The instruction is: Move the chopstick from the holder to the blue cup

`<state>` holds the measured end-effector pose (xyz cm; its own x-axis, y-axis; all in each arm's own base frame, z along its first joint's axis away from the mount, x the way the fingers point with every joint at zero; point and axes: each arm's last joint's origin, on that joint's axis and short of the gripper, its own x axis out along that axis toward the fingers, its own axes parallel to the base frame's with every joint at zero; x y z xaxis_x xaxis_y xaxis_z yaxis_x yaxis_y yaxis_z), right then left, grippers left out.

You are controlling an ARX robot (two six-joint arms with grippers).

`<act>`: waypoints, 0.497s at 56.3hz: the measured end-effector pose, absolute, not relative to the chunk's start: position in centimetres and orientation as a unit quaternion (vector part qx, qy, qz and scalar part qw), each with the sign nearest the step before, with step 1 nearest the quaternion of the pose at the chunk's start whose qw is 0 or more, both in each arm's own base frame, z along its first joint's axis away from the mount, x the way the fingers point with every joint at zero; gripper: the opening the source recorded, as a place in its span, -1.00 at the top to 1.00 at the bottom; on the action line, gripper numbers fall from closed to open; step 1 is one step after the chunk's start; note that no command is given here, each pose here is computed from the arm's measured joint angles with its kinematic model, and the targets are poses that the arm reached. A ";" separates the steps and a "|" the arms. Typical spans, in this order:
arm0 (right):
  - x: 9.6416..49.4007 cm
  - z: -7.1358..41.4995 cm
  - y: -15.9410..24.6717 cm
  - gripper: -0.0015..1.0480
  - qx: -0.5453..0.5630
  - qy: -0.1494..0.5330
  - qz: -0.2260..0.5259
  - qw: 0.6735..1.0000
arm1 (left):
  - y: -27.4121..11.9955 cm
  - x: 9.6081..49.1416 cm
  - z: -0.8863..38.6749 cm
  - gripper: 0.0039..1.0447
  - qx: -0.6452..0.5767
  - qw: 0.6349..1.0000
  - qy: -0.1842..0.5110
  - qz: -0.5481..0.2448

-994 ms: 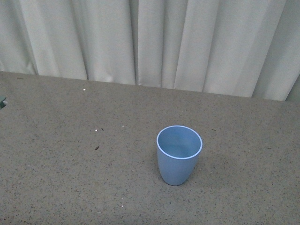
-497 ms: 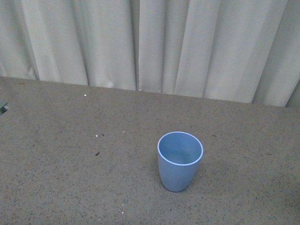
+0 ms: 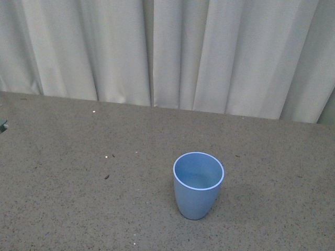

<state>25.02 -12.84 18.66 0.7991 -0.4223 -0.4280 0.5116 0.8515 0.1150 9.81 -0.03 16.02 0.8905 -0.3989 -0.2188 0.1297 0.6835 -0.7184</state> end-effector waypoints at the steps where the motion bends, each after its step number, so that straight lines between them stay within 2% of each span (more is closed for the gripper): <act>1: 25.1 18.5 -12.9 -0.82 0.116 0.200 -0.249 0.941 | 0.0 9.8 16.0 -0.88 -0.370 0.899 0.182 -0.147; 10: 26.5 17.9 -13.6 -0.82 0.125 0.225 -0.252 0.933 | 0.0 9.8 16.0 -0.88 -0.370 0.899 0.182 -0.147; 28: 29.2 18.3 -14.3 -0.82 0.117 0.227 -0.244 0.936 | 0.0 9.8 16.0 -0.88 -0.370 0.899 0.182 -0.147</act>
